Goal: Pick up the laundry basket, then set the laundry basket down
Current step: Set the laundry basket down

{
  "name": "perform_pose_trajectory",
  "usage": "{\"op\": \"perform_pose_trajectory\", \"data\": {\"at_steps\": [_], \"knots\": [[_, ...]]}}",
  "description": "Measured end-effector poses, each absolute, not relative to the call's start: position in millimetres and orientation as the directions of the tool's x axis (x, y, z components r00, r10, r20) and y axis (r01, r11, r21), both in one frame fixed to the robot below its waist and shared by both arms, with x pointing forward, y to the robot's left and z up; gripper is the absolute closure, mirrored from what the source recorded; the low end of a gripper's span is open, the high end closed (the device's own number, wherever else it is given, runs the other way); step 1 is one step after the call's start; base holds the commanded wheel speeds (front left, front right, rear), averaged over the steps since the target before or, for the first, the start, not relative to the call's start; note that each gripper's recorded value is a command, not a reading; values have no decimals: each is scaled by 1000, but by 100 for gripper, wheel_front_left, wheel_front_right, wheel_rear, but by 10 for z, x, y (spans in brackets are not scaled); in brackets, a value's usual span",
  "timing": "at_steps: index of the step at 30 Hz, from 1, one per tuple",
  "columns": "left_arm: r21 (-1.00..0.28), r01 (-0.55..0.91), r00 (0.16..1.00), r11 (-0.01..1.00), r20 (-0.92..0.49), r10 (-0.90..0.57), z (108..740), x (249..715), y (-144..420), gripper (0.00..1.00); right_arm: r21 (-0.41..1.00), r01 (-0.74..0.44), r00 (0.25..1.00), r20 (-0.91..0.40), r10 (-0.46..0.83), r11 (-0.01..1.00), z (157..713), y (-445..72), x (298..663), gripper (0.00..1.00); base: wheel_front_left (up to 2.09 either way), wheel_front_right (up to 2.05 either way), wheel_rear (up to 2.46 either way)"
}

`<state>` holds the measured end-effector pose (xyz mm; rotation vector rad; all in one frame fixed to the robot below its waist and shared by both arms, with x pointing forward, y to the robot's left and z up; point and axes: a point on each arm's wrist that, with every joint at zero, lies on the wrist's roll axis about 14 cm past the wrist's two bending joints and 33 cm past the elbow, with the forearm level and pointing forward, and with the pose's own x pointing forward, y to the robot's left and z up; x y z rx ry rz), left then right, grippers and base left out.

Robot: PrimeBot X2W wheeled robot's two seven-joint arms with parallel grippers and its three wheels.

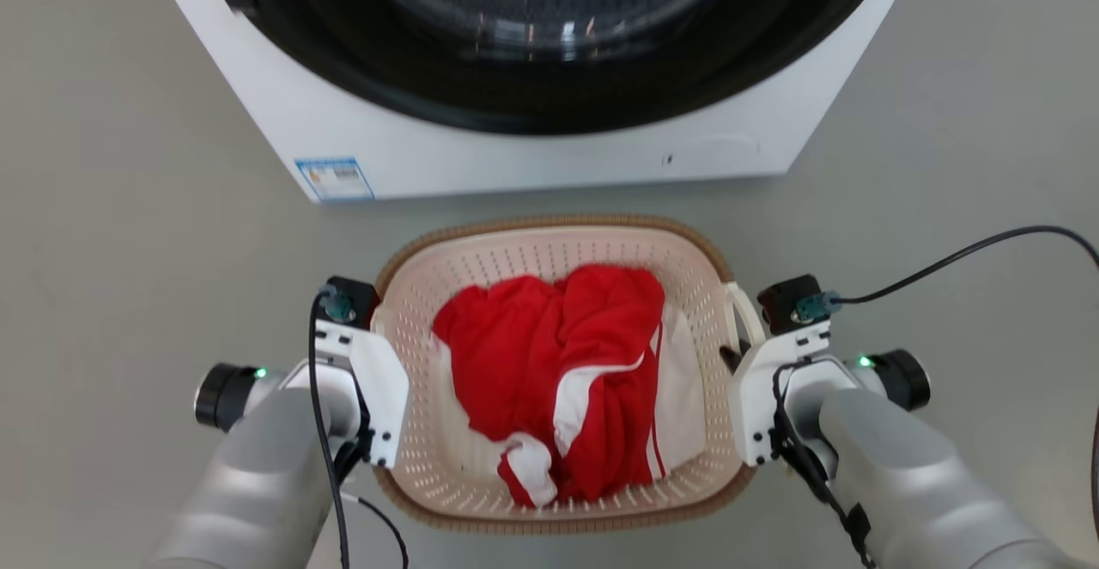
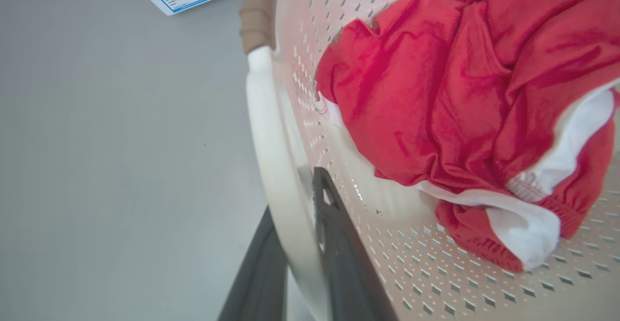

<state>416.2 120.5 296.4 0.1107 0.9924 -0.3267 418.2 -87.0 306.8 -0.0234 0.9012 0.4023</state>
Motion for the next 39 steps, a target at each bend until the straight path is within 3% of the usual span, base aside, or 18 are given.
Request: {"op": "perform_pose_trajectory", "data": {"at_steps": [6, 17, 39], "knots": [[-64, 318, 482, 946, -848, -219, 2688, 4328, 1204, 100, 165, -332, 538, -775, 330, 929, 2777, -878, 4334, 100, 0, 0, 0], [-67, 320, 534, 945, -811, -238, 2320, 4788, 1142, 100, 143, -314, 594, -741, 312, 938, 2406, -953, 4846, 100, 0, 0, 0], [-59, 308, 544, 950, -808, -226, 1656, 5080, 1215, 100, 175, -274, 574, -759, 307, 946, 1658, -951, 5035, 100, 0, 0, 0]]}}
